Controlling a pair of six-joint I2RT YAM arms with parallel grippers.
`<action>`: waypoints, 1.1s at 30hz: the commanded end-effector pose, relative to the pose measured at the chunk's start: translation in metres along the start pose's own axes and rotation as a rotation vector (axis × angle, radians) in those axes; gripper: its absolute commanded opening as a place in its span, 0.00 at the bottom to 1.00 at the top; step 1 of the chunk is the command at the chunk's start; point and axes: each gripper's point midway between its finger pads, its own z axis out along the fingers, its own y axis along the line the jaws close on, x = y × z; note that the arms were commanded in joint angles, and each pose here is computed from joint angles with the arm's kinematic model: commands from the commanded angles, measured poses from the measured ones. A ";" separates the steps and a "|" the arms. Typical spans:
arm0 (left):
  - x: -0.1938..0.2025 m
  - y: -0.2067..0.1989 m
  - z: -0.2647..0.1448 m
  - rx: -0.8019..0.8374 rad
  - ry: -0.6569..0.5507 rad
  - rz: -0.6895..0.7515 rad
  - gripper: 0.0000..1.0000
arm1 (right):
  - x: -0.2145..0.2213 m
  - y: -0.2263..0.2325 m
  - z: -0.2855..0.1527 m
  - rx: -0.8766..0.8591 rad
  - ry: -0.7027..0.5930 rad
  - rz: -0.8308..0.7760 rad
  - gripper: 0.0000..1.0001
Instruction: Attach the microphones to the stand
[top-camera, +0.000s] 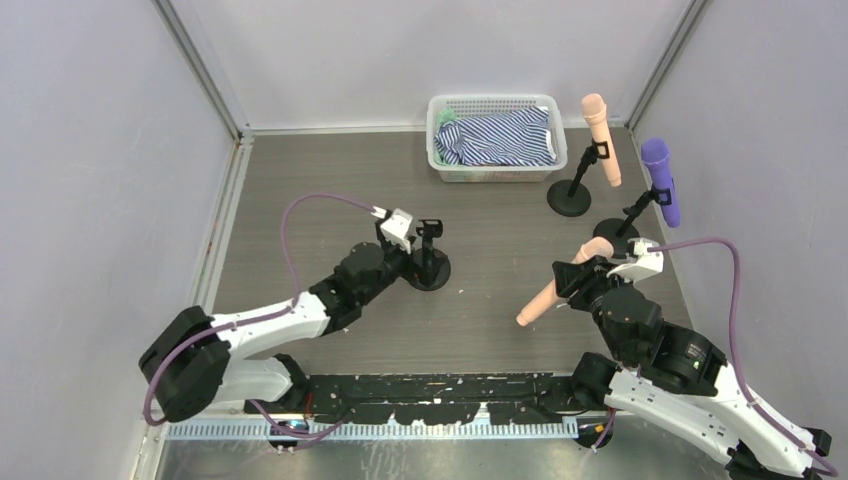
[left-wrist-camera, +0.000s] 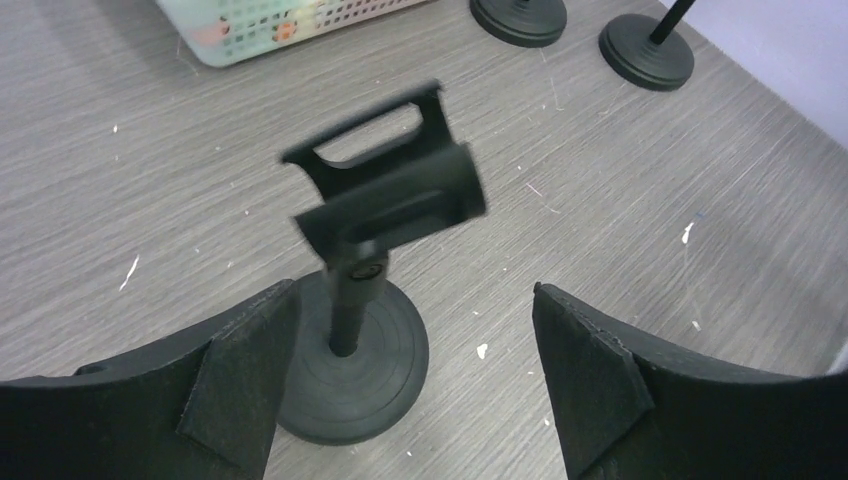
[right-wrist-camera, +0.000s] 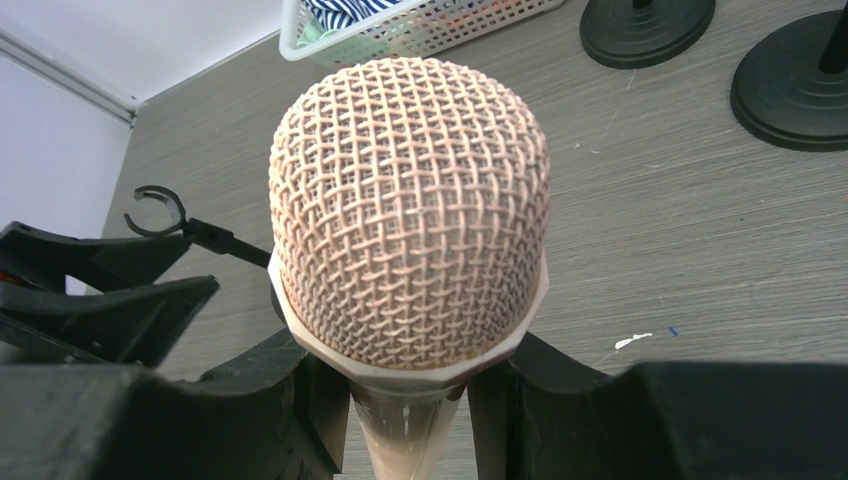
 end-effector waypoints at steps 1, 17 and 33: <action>-0.037 -0.006 0.009 -0.033 -0.215 0.091 0.85 | -0.011 0.000 -0.002 0.002 -0.041 0.025 0.01; -0.021 0.003 0.044 -0.106 -0.292 0.139 0.46 | -0.012 0.001 -0.003 -0.004 -0.037 0.023 0.01; -0.013 -0.026 0.027 0.069 -0.189 0.117 0.00 | -0.018 0.031 -0.005 -0.206 -0.092 -0.032 0.02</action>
